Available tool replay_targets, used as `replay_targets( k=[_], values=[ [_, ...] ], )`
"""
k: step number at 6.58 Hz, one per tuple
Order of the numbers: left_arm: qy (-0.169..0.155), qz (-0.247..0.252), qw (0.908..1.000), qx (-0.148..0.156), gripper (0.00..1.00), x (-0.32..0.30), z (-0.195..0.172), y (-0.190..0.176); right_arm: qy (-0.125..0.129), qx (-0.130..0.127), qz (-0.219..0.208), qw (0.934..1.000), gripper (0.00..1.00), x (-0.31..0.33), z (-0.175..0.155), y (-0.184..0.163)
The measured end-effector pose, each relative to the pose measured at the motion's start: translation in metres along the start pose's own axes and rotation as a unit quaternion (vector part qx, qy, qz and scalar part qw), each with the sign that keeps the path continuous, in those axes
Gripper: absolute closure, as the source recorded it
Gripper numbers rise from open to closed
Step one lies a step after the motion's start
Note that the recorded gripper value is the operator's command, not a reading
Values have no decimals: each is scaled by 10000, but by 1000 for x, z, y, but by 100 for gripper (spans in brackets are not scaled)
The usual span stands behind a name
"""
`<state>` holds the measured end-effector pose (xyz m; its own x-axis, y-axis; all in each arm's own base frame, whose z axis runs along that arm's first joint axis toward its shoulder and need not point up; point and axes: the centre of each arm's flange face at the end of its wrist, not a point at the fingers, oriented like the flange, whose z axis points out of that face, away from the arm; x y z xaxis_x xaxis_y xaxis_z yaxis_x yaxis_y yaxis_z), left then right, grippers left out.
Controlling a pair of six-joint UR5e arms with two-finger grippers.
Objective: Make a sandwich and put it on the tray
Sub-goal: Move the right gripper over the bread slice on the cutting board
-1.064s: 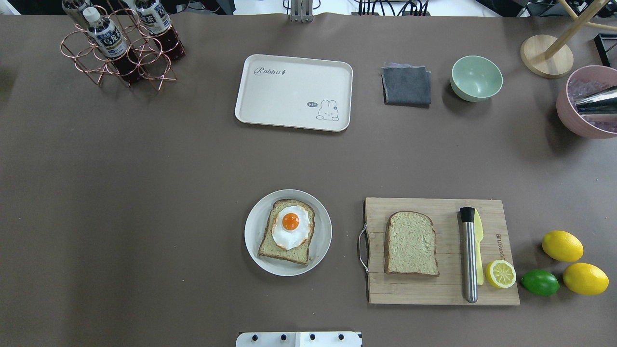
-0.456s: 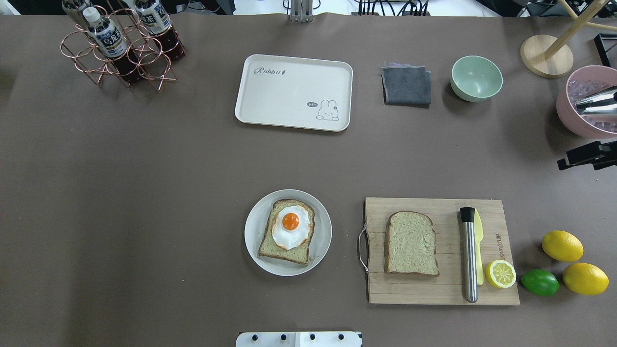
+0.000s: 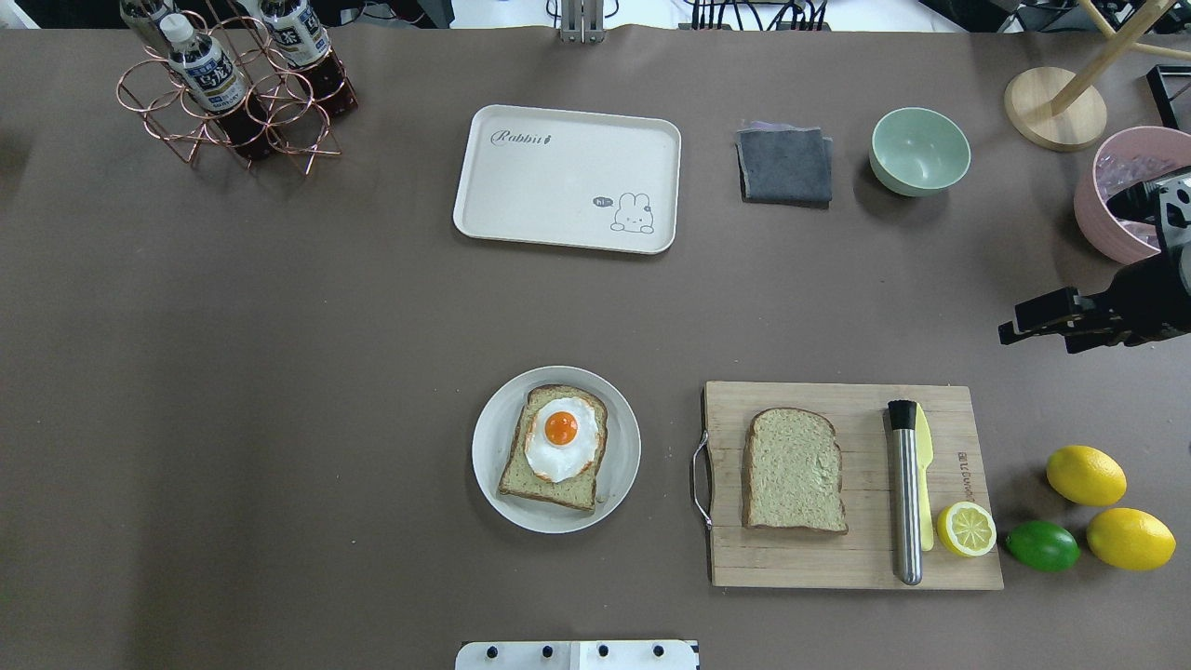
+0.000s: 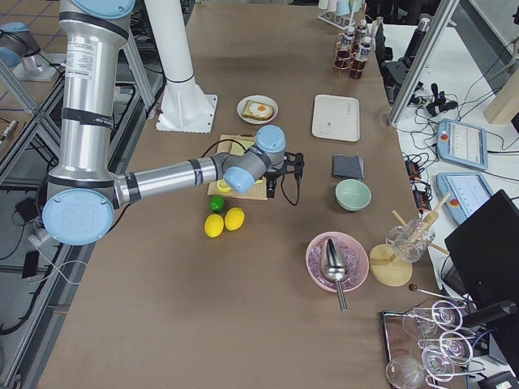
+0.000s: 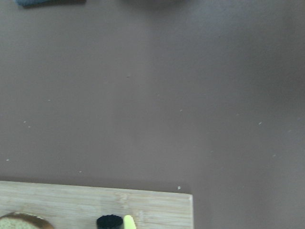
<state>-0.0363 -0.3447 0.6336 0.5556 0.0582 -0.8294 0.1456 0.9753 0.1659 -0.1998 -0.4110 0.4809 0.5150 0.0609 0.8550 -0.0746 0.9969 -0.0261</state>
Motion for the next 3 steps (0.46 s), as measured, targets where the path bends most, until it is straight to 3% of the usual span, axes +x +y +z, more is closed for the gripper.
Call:
replay_targets(
  k=[3],
  values=[
    [-65,154,9997,-185,6,8,17,-2,-152,14,548,9984,2,-91,29,45]
  ],
)
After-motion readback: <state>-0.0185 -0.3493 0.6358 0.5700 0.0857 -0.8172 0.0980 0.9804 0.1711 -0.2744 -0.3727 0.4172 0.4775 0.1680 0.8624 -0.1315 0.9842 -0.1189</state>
